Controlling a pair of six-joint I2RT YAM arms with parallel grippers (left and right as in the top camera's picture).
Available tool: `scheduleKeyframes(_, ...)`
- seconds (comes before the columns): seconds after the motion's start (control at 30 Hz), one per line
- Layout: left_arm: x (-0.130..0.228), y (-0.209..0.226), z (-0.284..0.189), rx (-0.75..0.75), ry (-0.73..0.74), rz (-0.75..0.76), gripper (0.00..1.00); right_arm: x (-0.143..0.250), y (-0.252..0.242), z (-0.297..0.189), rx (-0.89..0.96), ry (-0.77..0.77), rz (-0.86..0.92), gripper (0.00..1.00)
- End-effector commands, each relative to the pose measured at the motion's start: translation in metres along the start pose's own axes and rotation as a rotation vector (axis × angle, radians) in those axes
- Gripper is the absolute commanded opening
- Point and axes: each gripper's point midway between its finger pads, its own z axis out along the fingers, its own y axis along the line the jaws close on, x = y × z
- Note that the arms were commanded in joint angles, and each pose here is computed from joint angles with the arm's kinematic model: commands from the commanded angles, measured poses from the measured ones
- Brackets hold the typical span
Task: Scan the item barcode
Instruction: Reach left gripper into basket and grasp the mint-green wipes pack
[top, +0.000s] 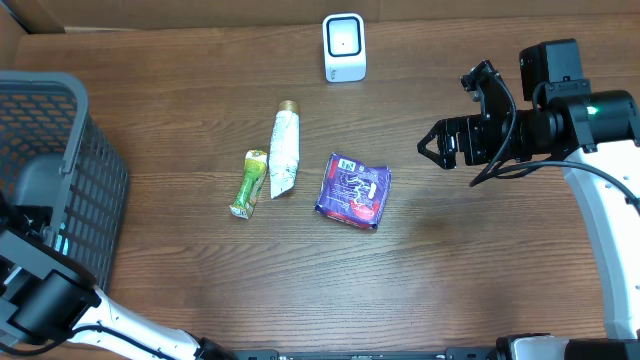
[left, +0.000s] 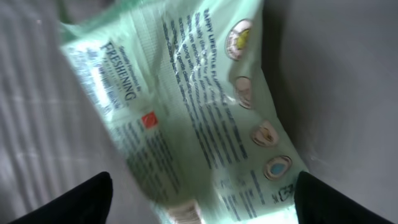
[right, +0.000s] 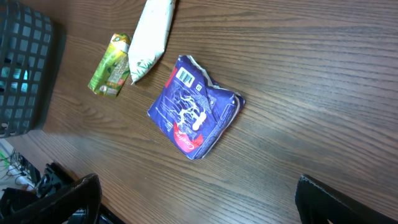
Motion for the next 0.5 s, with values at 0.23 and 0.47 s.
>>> scheduleKeyframes(0.23,0.003,0.0055,0.0111,-0.036,0.012,0.053,0.45,-0.0071,0.0025,-0.0054,0.0,-0.026,-0.014,1.0)
scheduleKeyframes(0.47,0.0081,0.0066,0.0203,-0.039,0.018,0.054,0.73,-0.0071,0.0025,-0.0054,0.0,-0.026,-0.014,1.0)
